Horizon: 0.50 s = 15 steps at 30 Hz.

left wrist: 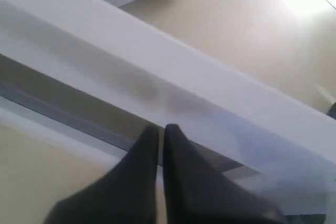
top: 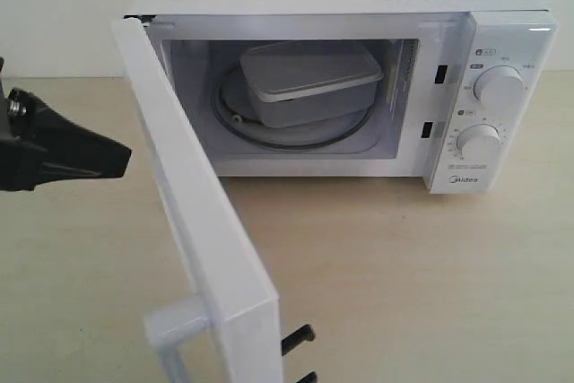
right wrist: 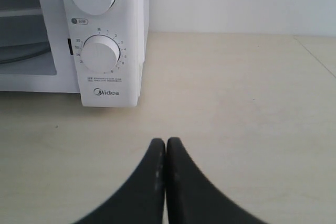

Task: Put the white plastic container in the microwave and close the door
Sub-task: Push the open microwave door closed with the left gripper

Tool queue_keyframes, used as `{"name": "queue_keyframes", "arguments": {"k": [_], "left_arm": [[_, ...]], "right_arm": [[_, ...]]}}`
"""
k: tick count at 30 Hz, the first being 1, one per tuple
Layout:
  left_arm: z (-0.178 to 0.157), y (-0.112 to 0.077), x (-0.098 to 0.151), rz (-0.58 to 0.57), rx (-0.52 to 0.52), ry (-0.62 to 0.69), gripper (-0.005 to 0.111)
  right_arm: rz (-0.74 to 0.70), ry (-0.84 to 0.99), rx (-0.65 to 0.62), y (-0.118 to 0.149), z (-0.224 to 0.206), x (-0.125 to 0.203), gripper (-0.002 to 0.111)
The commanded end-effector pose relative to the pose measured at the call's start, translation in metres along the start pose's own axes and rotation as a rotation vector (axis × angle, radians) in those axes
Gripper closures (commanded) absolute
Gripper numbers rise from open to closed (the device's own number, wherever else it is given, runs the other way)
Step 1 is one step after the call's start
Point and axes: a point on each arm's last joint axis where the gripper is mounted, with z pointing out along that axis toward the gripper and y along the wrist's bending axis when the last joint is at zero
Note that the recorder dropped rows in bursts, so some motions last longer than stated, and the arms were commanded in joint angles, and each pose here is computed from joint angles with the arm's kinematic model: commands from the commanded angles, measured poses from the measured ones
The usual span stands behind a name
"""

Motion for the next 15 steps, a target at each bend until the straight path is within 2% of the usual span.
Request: {"name": "queue_keyframes", "arguments": {"k": [1, 8, 15], "left_arm": [[0.002, 0.002, -0.005, -0.004, -0.031, -0.051, 0.102], [0.004, 0.002, -0.006, 0.025, -0.023, -0.045, 0.102], [0.020, 0.002, -0.006, 0.058, 0.001, -0.005, 0.102]], "right_arm": [[0.000, -0.008, -0.002, 0.000, 0.000, -0.001, 0.108], [0.000, -0.008, -0.002, 0.000, 0.000, -0.001, 0.108], [0.000, -0.010, -0.002, 0.000, 0.000, -0.001, 0.108]]}}
